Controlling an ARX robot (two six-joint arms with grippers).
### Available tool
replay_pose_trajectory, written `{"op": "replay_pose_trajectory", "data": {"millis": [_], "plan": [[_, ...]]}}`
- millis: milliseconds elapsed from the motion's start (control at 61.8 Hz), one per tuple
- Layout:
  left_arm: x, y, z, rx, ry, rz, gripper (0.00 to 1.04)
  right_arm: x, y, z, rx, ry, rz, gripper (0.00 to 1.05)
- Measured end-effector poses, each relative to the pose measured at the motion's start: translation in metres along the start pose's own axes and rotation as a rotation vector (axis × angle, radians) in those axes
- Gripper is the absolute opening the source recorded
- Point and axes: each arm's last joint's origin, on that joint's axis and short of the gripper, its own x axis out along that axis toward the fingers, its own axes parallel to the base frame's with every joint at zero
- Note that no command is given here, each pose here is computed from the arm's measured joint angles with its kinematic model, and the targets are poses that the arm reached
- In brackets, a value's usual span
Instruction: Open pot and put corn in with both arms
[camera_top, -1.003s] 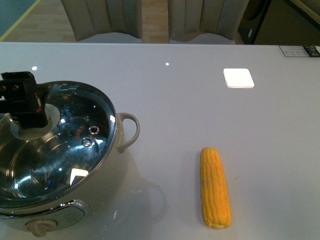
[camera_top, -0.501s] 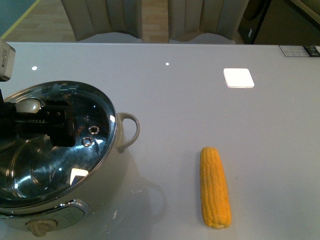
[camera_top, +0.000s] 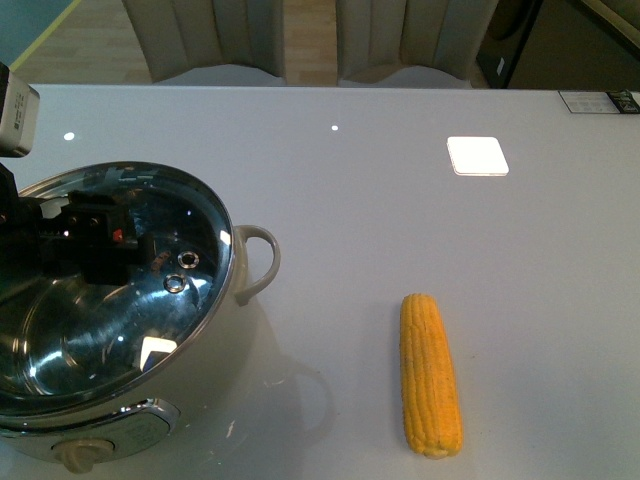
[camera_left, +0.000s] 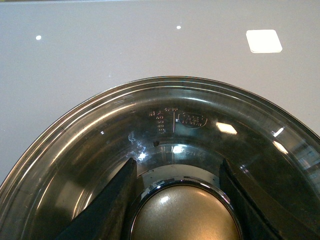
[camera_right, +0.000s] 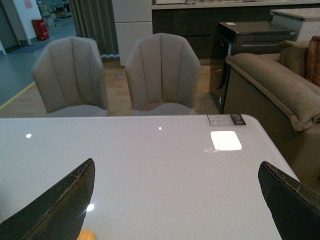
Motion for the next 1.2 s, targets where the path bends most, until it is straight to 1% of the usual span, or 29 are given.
{"op": "replay_pose_trajectory", "data": {"millis": [226, 372, 566, 712, 793, 857, 938, 1019, 1084, 1197], "plan": [[-0.003, 0.001, 0.004, 0.004, 0.009, 0.002, 0.43, 0.000, 0.000, 0.000, 0.000, 0.000, 0.000, 0.96], [-0.010, 0.001, 0.012, 0.025, 0.008, 0.003, 0.43, 0.000, 0.000, 0.000, 0.000, 0.000, 0.000, 0.96], [-0.023, 0.006, 0.034, 0.028, -0.044, 0.004, 0.43, 0.000, 0.000, 0.000, 0.000, 0.000, 0.000, 0.96], [-0.033, 0.018, 0.057, 0.013, -0.101, 0.017, 0.43, 0.000, 0.000, 0.000, 0.000, 0.000, 0.000, 0.96], [-0.039, 0.032, 0.070, 0.000, -0.142, 0.032, 0.43, 0.000, 0.000, 0.000, 0.000, 0.000, 0.000, 0.96], [-0.043, 0.044, 0.076, -0.008, -0.166, 0.051, 0.43, 0.000, 0.000, 0.000, 0.000, 0.000, 0.000, 0.96], [-0.047, 0.067, 0.082, -0.026, -0.192, 0.095, 0.43, 0.000, 0.000, 0.000, 0.000, 0.000, 0.000, 0.96], [-0.048, 0.091, 0.081, -0.043, -0.202, 0.148, 0.43, 0.000, 0.000, 0.000, 0.000, 0.000, 0.000, 0.96], [-0.049, 0.121, 0.075, -0.077, -0.204, 0.211, 0.43, 0.000, 0.000, 0.000, 0.000, 0.000, 0.000, 0.96], [-0.045, 0.159, 0.063, -0.131, -0.194, 0.301, 0.43, 0.000, 0.000, 0.000, 0.000, 0.000, 0.000, 0.96]]}}
